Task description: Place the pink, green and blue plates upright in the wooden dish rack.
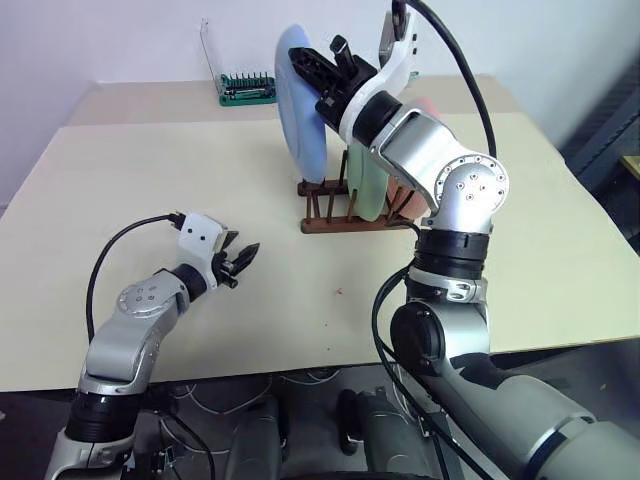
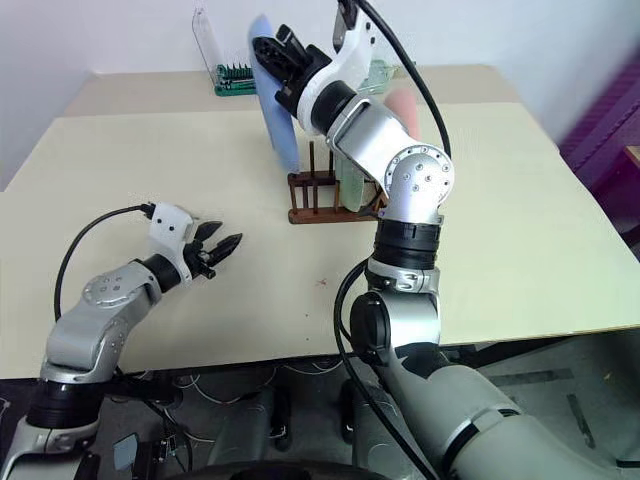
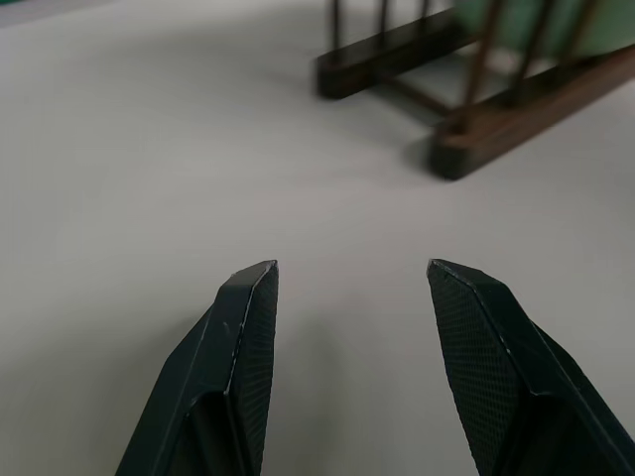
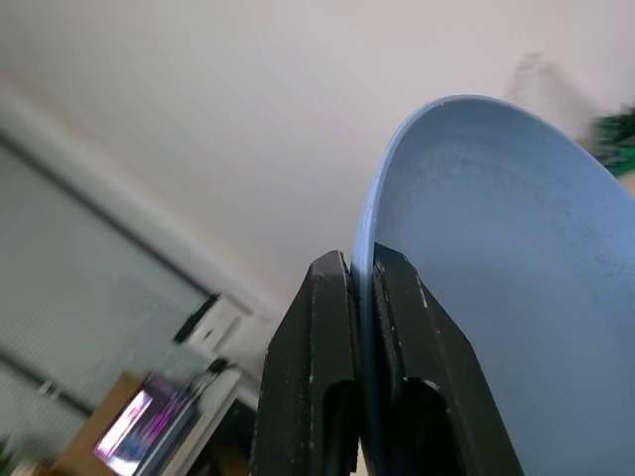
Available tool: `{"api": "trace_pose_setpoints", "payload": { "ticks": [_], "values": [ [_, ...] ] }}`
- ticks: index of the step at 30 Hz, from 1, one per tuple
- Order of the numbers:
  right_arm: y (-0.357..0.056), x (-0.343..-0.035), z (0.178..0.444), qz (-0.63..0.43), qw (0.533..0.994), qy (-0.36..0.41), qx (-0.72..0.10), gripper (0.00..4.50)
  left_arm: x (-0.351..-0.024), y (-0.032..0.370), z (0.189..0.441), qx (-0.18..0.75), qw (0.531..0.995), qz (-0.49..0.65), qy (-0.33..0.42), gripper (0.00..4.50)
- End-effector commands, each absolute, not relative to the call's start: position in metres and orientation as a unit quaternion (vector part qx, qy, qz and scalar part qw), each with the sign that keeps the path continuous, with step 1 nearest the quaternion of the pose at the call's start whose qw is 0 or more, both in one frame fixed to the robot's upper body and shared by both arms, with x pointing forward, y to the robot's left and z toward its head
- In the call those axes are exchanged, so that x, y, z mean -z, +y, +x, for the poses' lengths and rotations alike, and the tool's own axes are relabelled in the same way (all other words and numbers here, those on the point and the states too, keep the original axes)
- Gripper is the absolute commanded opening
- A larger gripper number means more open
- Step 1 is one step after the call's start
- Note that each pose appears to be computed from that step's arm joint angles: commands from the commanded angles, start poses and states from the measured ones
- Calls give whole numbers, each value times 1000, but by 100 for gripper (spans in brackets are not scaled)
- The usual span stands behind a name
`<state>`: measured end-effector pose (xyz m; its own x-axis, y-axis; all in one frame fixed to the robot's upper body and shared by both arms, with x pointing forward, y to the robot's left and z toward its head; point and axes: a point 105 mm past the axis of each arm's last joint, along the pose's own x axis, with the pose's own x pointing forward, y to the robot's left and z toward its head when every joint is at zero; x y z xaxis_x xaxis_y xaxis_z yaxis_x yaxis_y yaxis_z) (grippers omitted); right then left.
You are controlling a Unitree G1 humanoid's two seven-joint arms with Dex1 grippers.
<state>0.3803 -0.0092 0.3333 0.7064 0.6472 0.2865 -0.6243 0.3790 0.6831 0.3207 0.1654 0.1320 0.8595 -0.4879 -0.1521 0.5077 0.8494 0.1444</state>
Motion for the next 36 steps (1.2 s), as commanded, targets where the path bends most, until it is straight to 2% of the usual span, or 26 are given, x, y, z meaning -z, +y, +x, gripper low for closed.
{"api": "trace_pose_setpoints", "payload": {
  "ticks": [1,6,20,24,27,30,32,34,36],
  "values": [
    [-14,-360,376,415,826,-17,-382,3,-152,158,312,289,953,90,5,244],
    [-18,-364,378,422,827,-19,-371,3,-149,156,309,302,949,88,9,244],
    [-26,-337,391,483,828,85,-273,3,-145,152,306,316,945,89,0,244],
    [-16,-294,400,480,833,117,-249,3,-144,152,306,317,944,90,0,244],
    [-12,-286,405,481,833,118,-248,3,-144,153,307,317,944,91,0,244],
    [-11,-291,410,478,834,102,-255,106,-143,153,306,317,944,93,-1,244],
    [-11,-297,411,472,837,90,-262,194,-143,152,306,317,944,93,-1,244],
    [-12,-303,411,464,841,77,-268,307,-143,152,305,317,944,94,0,244],
    [-14,-308,411,452,847,61,-274,400,-142,152,305,318,943,94,0,244]
  ]
}}
